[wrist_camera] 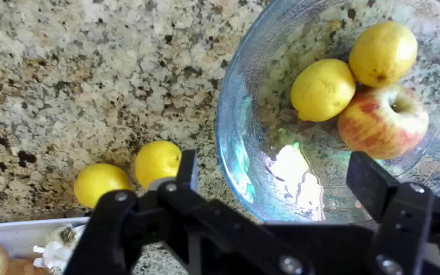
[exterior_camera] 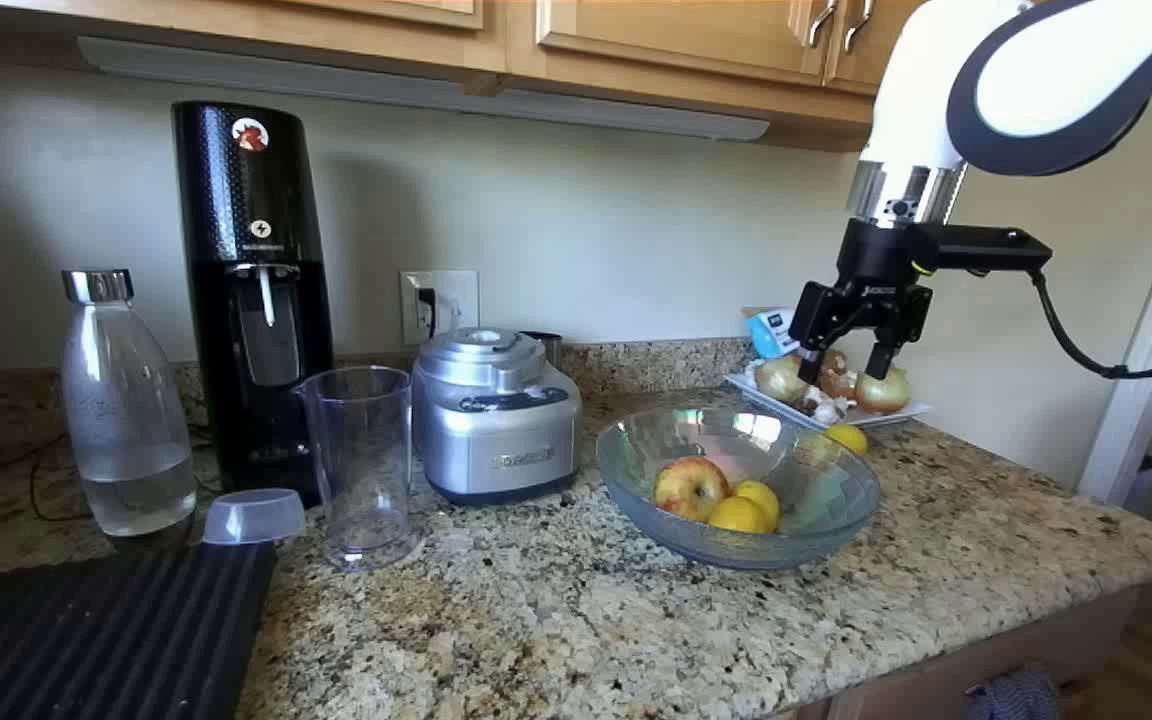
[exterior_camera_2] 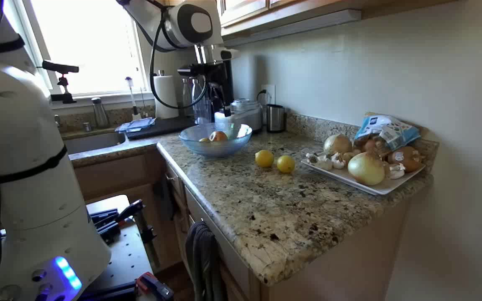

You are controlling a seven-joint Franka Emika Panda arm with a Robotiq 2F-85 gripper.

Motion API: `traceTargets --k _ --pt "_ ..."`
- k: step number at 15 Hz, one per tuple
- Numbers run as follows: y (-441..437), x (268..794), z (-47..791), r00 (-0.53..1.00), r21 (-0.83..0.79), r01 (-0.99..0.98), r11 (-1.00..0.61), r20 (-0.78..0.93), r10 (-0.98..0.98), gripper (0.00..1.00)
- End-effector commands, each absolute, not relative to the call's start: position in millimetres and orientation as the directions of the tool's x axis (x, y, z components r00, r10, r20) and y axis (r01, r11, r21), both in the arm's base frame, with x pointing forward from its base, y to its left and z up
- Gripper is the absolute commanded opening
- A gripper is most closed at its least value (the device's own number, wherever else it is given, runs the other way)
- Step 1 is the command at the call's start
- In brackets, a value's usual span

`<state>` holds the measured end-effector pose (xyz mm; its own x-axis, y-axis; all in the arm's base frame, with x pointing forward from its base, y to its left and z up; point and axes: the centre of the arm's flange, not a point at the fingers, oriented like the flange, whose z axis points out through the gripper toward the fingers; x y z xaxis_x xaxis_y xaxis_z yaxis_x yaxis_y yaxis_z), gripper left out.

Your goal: Pick the fruits on the table and put them in the bowl

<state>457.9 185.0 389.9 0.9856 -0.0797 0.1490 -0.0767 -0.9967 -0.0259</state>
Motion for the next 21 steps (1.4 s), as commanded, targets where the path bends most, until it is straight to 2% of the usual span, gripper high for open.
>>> traceTargets --k 1,14,21 --pt "185 458 390 0.986 -0.026 -0.077 -0.997 0.149 -0.080 1.00" --pt "179 462 388 0.985 -0.031 -0.083 -0.996 0.147 -0.087 1.00" --pt "133 489 369 0.975 -0.026 -0.129 -0.991 0.178 -0.131 1.00"
